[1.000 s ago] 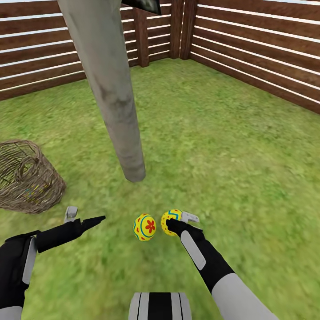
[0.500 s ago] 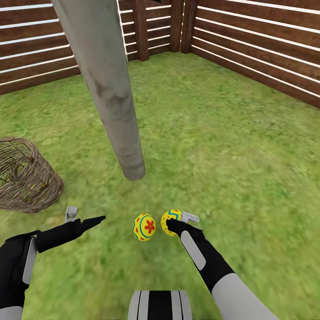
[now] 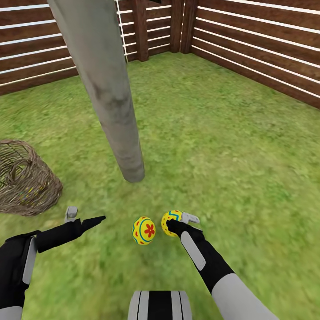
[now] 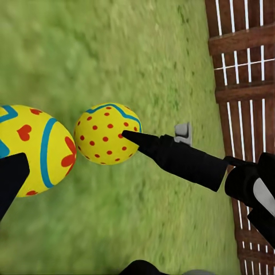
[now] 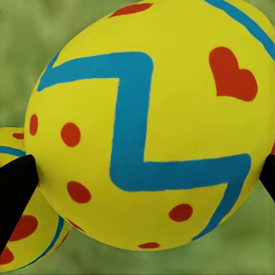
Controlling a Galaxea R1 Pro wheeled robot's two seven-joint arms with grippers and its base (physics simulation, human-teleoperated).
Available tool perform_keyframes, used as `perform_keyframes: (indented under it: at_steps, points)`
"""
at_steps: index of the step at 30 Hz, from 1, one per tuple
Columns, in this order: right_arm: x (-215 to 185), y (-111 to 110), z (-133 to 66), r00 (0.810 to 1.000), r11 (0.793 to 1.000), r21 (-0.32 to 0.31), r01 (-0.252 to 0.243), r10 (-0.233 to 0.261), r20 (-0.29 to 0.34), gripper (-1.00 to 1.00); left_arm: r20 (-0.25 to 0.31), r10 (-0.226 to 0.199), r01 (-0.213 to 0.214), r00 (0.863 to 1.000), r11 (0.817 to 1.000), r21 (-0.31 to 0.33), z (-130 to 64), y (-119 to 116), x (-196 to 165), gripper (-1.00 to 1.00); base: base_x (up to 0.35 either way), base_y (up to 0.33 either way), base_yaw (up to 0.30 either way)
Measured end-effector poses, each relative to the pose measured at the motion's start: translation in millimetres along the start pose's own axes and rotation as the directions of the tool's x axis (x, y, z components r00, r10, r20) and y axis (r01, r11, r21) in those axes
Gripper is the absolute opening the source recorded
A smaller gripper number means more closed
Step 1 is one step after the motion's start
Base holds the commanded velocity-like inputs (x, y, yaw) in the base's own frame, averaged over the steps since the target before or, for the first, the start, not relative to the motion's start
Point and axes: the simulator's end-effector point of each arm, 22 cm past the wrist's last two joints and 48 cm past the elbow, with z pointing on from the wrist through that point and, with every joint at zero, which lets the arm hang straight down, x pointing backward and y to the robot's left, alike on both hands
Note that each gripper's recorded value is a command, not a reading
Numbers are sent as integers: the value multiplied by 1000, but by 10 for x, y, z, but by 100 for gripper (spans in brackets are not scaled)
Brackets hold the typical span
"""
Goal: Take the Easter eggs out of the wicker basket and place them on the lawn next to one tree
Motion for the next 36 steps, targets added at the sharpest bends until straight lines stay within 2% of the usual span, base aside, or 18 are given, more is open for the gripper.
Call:
perform_keyframes:
  at_steps: [17,36]
  points:
    - [132,-67,107,1000,1000,10,-5,5,-26,-100,-14,-23,23,1000,1000,-12,44,133,75,100,0,0,0]
    - [147,-74,122,1000,1000,11,-5,6,-29,-100,-15,-27,27,1000,1000,-14,48,154,83,100,17,0,0]
